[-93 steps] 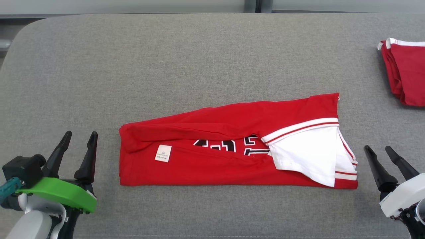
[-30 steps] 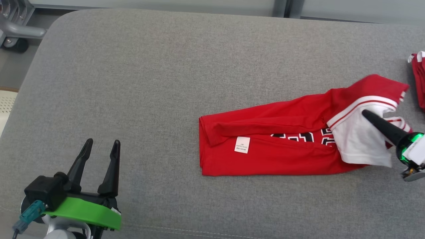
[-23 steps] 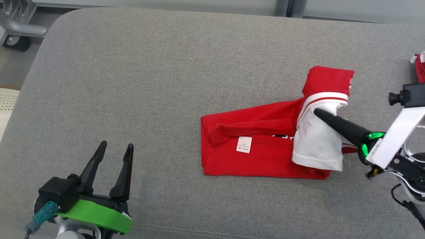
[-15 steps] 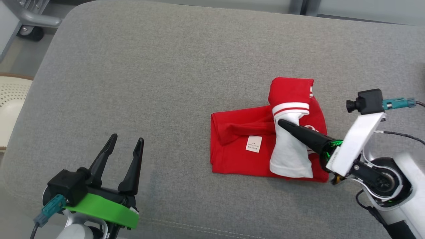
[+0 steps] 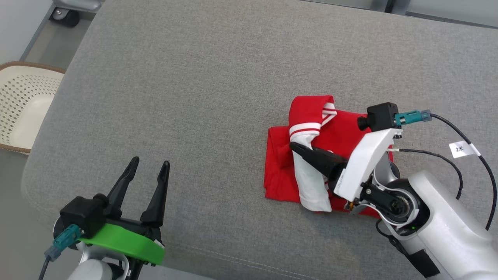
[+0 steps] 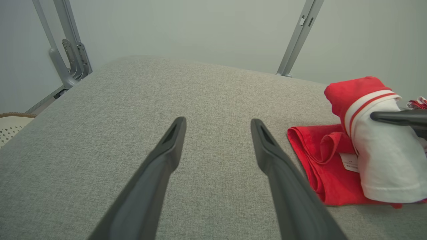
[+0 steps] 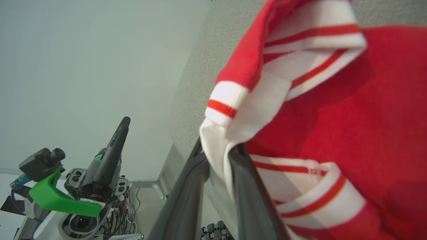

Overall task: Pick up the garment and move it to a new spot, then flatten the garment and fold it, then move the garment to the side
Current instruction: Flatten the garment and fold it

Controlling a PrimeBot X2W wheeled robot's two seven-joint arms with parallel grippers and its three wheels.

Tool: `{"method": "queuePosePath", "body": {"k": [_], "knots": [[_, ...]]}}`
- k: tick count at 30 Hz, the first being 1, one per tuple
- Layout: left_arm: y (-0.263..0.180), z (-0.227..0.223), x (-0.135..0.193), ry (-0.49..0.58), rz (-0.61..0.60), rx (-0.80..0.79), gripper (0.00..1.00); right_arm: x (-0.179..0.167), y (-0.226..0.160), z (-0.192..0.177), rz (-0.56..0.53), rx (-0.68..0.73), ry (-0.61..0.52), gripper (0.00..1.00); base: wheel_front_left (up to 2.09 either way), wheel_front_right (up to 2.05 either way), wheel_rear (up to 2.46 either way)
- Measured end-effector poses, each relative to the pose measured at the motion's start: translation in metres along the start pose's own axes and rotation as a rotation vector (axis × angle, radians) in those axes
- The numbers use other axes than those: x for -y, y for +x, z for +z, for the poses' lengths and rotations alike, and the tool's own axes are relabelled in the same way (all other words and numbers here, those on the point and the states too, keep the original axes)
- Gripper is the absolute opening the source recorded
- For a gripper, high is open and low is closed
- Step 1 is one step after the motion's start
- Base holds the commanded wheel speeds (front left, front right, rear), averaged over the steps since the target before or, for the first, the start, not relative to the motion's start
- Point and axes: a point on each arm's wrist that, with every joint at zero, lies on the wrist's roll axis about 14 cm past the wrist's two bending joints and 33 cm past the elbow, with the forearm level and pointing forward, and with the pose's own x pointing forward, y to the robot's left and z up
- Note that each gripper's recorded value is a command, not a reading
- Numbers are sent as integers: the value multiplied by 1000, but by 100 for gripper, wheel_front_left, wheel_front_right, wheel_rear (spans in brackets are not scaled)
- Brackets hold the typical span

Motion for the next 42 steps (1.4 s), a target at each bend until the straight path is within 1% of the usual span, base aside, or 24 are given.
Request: {"method": "queuePosePath", "body": {"k": [1, 7, 11, 14, 16, 17, 19, 22, 24, 25, 26, 28, 30, 33, 36, 42], "knots": [[0, -1, 0, 0, 1, -3, 100, -1, 2, 1, -4, 2, -6, 100, 0, 0, 0], [3, -4, 0, 1, -3, -12, 100, -24, 14, 9, 44, 26, -37, 100, 0, 0, 0], [6, -4, 2, 4, -15, -11, 100, -44, 15, 21, 97, 80, -41, 100, 0, 0, 0], [10, -2, 0, 16, -19, -8, 100, -55, 6, 38, 131, 158, -42, 100, 0, 0, 0], [13, 0, 0, 22, -24, -2, 100, -54, -4, 55, 126, 222, -55, 100, 0, 0, 0], [14, 1, 1, 23, -29, -1, 100, -49, -11, 65, 109, 262, -65, 100, 0, 0, 0], [18, 3, 3, 21, -37, 7, 100, -27, -29, 80, 31, 308, -120, 100, 0, 0, 0], [23, 8, 8, 18, -53, 26, 100, 19, -65, 104, -138, 376, -190, 100, 0, 0, 0], [26, 9, 14, 13, -72, 29, 100, 50, -90, 109, -250, 399, -197, 100, 0, 0, 0], [27, 8, 17, 9, -78, 28, 100, 67, -100, 106, -303, 395, -185, 100, 0, 0, 0], [27, 8, 17, 9, -78, 28, 100, 67, -100, 106, -303, 395, -185, 100, 0, 0, 0], [29, 6, 18, 6, -82, 24, 100, 92, -111, 91, -369, 362, -148, 100, 0, 0, 0], [30, 5, 20, 2, -87, 20, 100, 107, -113, 71, -398, 325, -92, 100, 0, 0, 0], [31, 2, 22, -3, -92, 11, 100, 118, -110, 45, -390, 272, 3, 100, 0, 0, 0], [31, -3, 23, -6, -93, -3, 100, 121, -102, 24, -367, 219, 70, 100, 0, 0, 0], [29, -6, 17, -4, -74, -13, 100, 123, -89, 7, -326, 145, 130, 100, 0, 0, 0]]}}
